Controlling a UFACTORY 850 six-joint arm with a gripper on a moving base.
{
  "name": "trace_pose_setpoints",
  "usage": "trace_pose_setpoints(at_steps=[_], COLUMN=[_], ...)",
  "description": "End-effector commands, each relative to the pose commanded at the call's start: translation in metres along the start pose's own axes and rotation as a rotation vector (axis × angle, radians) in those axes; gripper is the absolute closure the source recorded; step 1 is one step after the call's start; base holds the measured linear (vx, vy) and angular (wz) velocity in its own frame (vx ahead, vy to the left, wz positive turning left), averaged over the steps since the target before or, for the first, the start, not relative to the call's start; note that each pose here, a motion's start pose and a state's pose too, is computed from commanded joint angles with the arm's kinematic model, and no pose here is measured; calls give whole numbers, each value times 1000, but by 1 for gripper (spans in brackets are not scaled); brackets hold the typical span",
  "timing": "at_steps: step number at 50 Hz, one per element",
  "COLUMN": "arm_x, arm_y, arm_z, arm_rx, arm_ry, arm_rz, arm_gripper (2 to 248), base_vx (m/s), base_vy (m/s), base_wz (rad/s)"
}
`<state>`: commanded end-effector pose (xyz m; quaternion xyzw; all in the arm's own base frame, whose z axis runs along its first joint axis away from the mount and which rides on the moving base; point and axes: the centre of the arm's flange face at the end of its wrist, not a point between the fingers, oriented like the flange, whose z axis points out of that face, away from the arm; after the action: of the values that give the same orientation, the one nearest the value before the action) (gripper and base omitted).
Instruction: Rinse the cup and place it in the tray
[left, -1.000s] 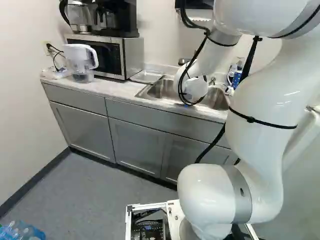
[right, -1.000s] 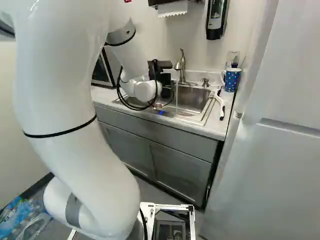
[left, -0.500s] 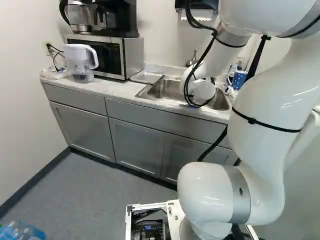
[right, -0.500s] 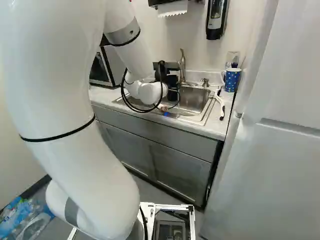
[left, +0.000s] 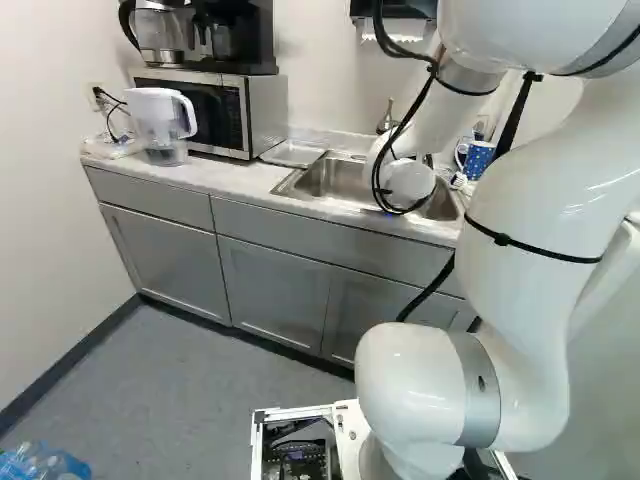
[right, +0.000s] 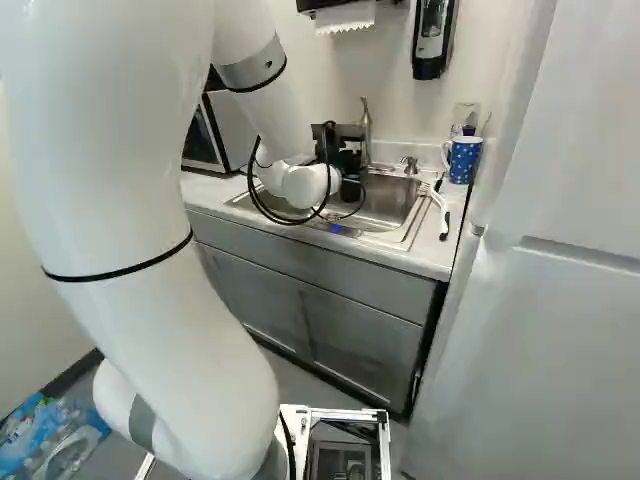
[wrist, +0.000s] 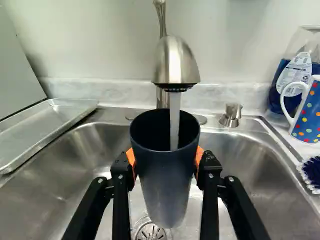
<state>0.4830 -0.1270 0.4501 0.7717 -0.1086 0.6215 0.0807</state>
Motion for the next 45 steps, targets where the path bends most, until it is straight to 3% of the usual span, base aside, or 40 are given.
trace_pose_setpoints(at_steps=[45], arm_x=[0], arm_y=[0], arm_z=[0], arm_rx=[0], arm_ry=[0], arm_rz=[0], arm_gripper=[125], base_vx=[0], base_vy=[0], base_wz=[0])
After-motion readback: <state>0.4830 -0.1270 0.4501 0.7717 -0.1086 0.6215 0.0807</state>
